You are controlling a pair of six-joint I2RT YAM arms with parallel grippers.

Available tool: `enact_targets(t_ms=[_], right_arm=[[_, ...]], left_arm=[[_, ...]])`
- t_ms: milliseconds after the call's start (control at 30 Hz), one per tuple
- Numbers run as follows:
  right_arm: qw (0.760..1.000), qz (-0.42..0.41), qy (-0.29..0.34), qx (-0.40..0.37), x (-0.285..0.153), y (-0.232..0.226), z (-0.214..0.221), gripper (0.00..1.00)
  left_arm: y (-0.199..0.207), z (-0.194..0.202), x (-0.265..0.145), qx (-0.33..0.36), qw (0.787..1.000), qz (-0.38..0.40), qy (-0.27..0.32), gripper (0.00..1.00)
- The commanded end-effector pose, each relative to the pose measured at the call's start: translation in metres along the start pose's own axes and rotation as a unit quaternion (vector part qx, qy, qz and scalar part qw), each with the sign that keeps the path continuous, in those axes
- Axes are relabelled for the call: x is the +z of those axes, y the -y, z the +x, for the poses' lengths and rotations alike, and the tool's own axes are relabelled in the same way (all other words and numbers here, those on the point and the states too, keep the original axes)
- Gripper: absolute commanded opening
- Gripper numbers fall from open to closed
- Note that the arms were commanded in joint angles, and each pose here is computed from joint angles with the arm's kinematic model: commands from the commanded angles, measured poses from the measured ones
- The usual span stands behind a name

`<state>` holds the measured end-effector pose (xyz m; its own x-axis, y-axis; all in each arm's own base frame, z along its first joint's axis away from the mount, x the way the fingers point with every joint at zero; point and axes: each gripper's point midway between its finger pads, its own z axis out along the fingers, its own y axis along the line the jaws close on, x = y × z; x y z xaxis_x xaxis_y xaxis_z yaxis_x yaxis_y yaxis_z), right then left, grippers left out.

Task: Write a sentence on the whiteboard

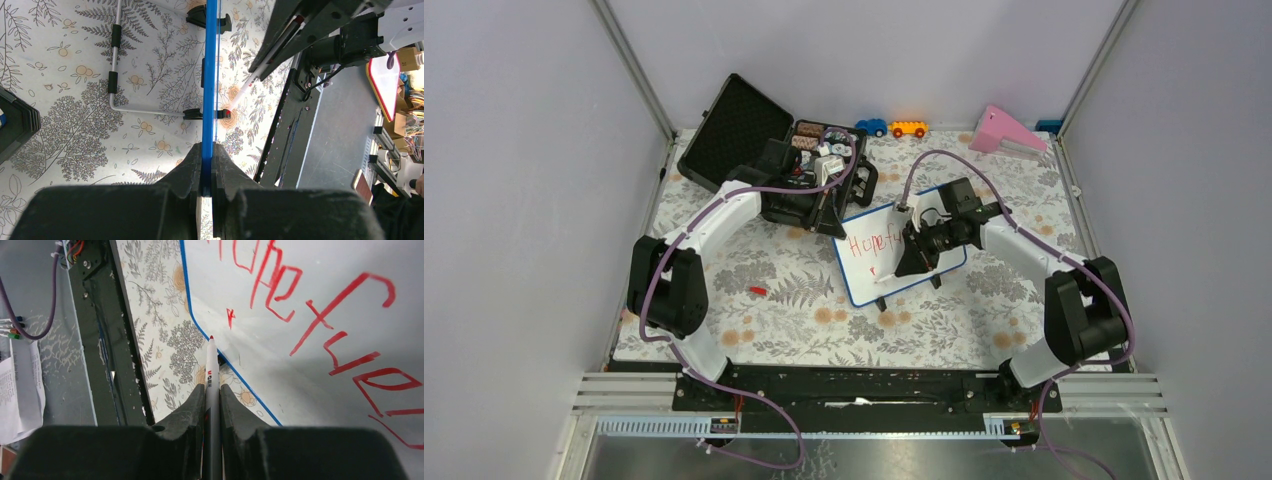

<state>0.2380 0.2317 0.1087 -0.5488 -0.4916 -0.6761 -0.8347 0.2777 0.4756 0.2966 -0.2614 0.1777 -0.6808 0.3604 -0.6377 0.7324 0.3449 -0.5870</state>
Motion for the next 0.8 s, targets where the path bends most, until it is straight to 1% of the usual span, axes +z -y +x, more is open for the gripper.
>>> enact_targets(t_ms=[0,200,767], right_arm=[[0.998,-0.015,0.048,-0.028,-0.012,-0.019,-0.03,0.0],[0.999,0.001,0.051,-0.019,-0.017,-0.004,-0.032,0.0],[0.999,0.015,0.051,-0.01,-0.008,0.011,-0.029,0.0]], left_arm=[[0.001,-0.003,0.003,0.027,1.0,-0.007,-0.002,0.0],[0.002,-0.004,0.002,0.028,1.0,-0.006,-0.001,0.0],[0.003,-0.004,0.001,0.029,1.0,-0.008,0.0,0.0]])
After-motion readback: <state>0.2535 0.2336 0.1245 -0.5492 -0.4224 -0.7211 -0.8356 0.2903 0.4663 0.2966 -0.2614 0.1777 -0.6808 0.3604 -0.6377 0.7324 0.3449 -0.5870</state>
